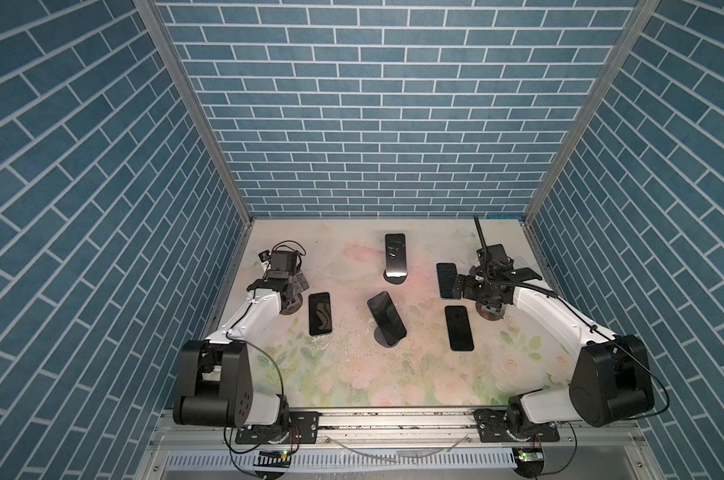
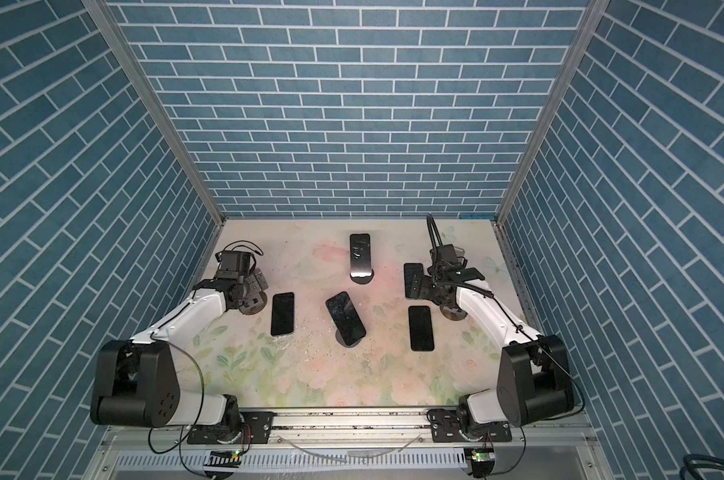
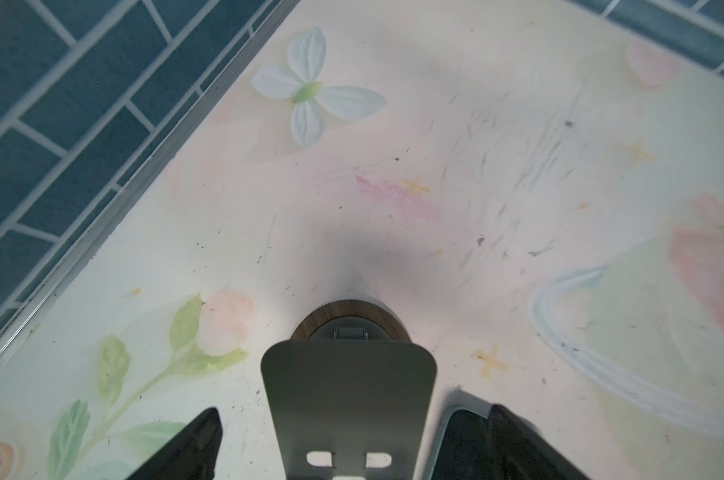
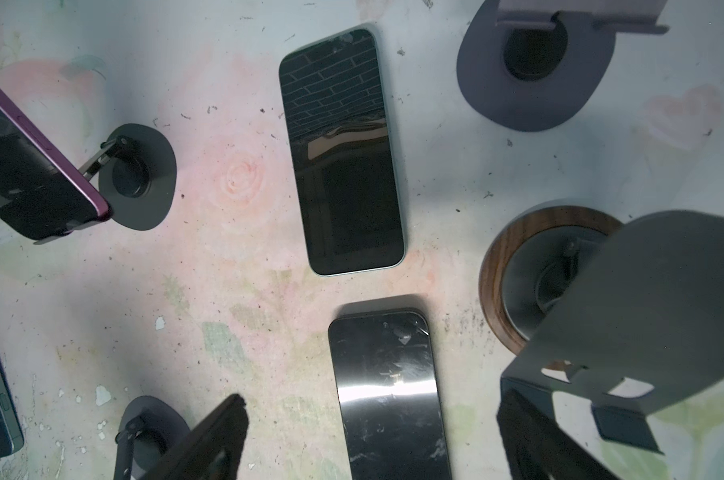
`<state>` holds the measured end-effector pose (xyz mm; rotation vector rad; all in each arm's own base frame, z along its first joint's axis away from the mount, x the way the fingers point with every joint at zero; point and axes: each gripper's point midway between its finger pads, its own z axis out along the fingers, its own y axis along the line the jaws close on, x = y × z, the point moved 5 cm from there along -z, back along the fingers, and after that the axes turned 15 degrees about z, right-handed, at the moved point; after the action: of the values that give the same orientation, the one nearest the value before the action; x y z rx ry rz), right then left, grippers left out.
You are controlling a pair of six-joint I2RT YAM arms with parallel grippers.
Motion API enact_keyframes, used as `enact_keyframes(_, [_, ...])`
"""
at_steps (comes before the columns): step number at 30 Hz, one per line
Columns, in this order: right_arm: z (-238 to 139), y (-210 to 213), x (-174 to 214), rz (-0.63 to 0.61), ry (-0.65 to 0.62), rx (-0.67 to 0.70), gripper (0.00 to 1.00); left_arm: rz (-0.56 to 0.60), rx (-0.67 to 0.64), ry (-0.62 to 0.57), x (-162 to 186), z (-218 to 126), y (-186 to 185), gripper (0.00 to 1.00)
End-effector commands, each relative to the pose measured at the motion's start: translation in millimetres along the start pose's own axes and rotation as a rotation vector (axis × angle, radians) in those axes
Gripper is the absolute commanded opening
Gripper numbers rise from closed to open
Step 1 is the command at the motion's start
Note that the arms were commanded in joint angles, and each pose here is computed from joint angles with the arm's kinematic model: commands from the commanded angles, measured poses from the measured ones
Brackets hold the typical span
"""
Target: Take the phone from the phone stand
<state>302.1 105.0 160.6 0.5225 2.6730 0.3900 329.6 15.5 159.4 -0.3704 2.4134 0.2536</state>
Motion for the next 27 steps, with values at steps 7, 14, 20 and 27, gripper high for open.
enact_keyframes(7, [-6, 40, -2, -0.053, 0.001, -0.145, 0.95, 0.001, 0.176, -0.015, 13, -34, -6, 1.00])
enact_keyframes(14, [-10, 67, 7, -0.144, -0.007, -0.216, 0.95, 0.051, 0.385, -0.029, 20, -54, -36, 1.00])
enact_keyframes(20, [-13, 79, 15, -0.183, -0.005, -0.247, 0.95, 0.121, 0.540, -0.015, 30, -66, -69, 1.00])
enact_keyframes(27, [-19, 93, 36, -0.265, 0.013, -0.302, 0.95, 0.108, 0.719, -0.019, 42, -74, -98, 1.00])
